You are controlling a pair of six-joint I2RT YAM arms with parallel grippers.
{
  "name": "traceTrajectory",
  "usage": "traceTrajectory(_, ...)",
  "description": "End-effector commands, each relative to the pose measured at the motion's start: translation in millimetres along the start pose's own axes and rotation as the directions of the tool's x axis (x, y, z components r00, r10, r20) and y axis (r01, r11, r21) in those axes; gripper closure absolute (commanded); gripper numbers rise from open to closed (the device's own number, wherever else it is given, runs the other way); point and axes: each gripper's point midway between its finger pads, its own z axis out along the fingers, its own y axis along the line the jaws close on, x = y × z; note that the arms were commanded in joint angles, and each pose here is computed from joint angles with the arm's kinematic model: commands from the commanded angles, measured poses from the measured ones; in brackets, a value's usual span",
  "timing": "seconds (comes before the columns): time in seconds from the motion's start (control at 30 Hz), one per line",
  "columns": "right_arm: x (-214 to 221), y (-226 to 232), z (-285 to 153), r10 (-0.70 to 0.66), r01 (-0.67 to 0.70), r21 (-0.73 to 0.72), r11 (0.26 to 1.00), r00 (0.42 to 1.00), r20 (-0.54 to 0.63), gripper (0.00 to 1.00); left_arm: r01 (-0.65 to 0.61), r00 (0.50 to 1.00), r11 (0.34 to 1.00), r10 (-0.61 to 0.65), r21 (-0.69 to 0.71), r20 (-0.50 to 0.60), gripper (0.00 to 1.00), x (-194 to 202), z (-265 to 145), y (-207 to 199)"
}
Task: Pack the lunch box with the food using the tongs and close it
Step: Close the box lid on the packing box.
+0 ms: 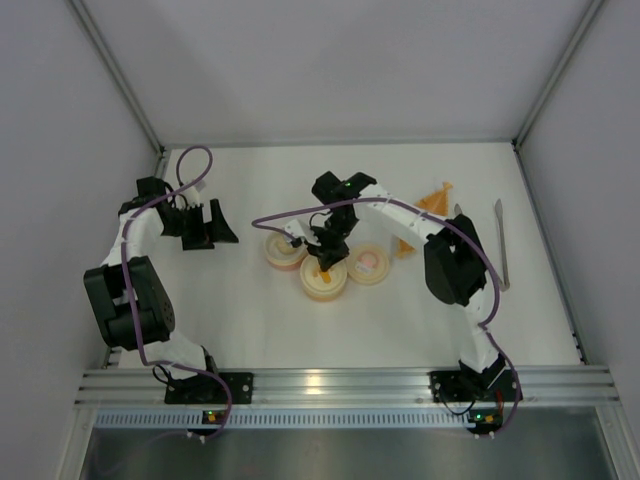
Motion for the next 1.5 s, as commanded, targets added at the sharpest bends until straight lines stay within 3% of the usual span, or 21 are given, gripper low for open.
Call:
traceTrajectory(0.0, -0.6, 3.6, 10.4, -0.011, 0.012, -0.035, 0.999, 1.0, 0.019, 1.0, -0.008, 1.0, 1.0, 0.008, 0.018, 0.016, 0.02, -4.0, 4.0, 0.8)
traceTrajectory(0.53, -6.9, -0.4, 12.5, 0.019, -0.016, -0.06, 0.998, 0.999, 0.038, 1.0, -0.005, 1.0, 1.0, 0.005, 0.019, 0.009, 0.02, -1.6, 5.3, 1.6)
traceTrajectory(0.93, 10.2, 6.4, 30.6, 0.068, -0.064, -0.119, 0.991, 0.997, 0.023, 1.0, -0.077, 0.996, 0.995, 0.075, 0.056, 0.04, 0.02, -3.6, -1.2, -9.9)
traceTrajectory(1.47, 40.7, 11.2, 56.4, 0.205, -0.208, -0.168, 0.964, 0.978, -0.037, 1.0, -0.082, 0.996, 0.996, 0.081, 0.03, 0.026, 0.02, 2.6, 2.1, -1.8)
